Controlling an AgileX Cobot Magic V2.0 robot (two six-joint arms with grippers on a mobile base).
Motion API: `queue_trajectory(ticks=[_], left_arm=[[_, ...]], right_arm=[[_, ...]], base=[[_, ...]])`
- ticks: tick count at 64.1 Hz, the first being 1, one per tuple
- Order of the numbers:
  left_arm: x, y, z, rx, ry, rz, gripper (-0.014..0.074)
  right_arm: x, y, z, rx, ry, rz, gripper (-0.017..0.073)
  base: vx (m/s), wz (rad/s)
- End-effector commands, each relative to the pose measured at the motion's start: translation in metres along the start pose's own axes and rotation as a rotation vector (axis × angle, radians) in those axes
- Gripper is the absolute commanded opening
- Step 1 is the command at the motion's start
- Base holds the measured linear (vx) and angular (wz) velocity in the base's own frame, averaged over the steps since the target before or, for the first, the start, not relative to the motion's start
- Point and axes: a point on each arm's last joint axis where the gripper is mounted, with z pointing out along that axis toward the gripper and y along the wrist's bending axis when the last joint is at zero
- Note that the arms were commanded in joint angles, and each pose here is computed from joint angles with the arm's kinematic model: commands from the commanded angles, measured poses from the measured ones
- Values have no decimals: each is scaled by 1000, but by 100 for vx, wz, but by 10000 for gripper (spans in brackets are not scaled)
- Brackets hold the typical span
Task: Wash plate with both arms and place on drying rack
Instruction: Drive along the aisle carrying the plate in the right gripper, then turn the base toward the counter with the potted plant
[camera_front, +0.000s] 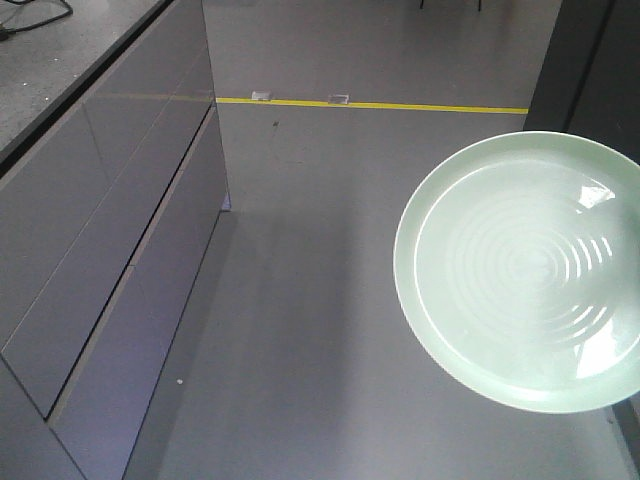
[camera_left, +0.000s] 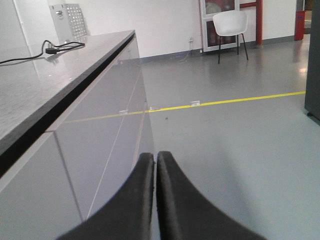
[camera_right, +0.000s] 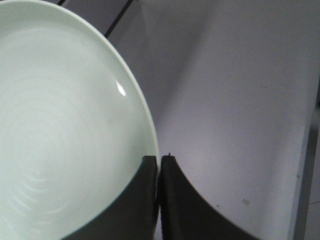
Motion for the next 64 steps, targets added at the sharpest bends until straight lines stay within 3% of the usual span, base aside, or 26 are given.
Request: queue_trajectory(ticks=[1, 64], left_arm=[[2, -1, 0, 10, -56, -13, 3], [2, -1, 0, 10, -56, -13, 3]], right_arm=[[-10, -1, -9, 18, -97, 7, -8], [-10, -1, -9, 18, -98, 7, -8]], base=[[17, -15], [12, -21]])
